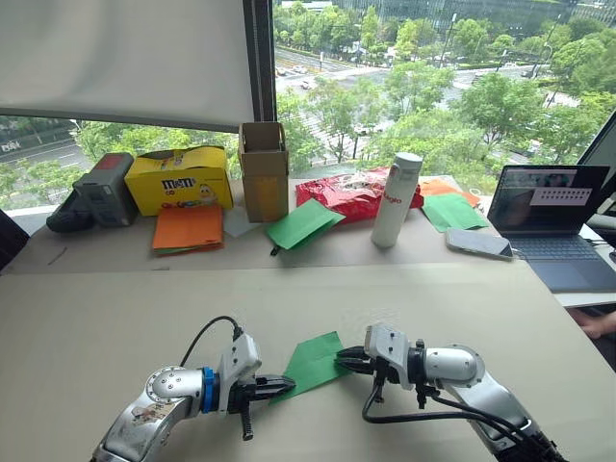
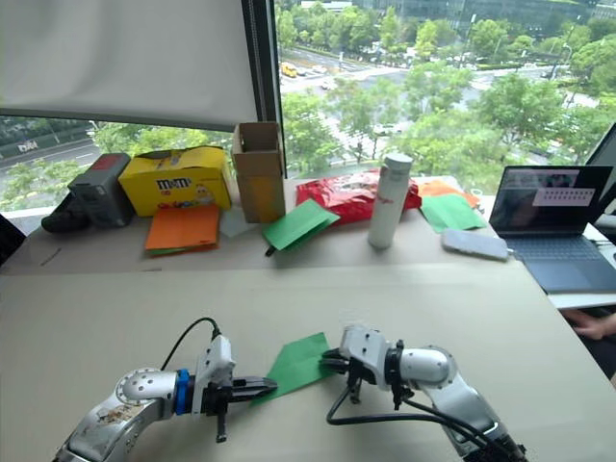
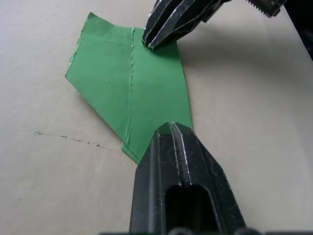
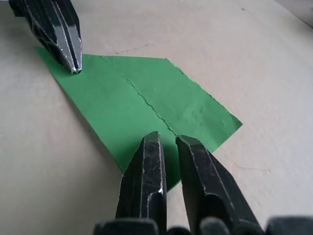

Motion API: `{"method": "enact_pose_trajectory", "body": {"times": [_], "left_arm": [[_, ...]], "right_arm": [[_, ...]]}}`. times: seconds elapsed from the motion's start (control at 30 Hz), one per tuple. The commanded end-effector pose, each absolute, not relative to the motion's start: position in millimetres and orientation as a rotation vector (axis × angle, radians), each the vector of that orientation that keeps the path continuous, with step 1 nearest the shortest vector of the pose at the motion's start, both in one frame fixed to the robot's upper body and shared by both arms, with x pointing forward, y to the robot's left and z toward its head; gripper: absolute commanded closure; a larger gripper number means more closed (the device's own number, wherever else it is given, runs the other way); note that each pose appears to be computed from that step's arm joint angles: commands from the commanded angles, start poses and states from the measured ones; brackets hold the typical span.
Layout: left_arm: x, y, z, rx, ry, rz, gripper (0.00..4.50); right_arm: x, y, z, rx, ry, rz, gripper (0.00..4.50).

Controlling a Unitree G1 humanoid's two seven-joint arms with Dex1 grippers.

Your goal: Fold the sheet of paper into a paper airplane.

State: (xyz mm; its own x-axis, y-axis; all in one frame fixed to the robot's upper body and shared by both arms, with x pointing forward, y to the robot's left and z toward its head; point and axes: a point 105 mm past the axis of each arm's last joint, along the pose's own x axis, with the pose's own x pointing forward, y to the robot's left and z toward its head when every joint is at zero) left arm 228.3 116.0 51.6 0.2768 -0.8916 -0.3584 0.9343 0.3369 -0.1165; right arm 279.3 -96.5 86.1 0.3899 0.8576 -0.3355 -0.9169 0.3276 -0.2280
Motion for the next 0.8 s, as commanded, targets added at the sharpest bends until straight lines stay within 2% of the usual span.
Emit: {"method": "enact_pose_trajectory", "body": {"times": [0.03,0.1,0.47,0.6,0.7,0.8], "left_arm": [[217.3,125.2,49.7,0.094,0.466,-1.23,4.5],[214.6,126.6,49.6,0.076,0.486,-1.231,4.5],[209.4,112.4,40.5,0.017,0.524,-1.256,4.5],[205.8,106.5,37.6,0.016,0.531,-1.305,4.5],[207.1,104.2,35.1,0.024,0.531,-1.314,4.5],[207.7,102.6,33.7,0.022,0.534,-1.321,4.5]], "right_arm": [[287.0,-106.3,101.2,-0.3,0.238,1.2,2.31],[290.5,-106.2,105.4,-0.26,0.266,1.218,1.66],[317.3,-97.8,90.6,-0.169,0.473,1.347,1.66],[322.6,-91.0,95.4,-0.108,0.473,1.387,1.66],[326.4,-89.7,97.5,-0.104,0.459,1.388,2.48],[316.2,-89.7,98.6,-0.132,0.464,1.456,3.5]]}}
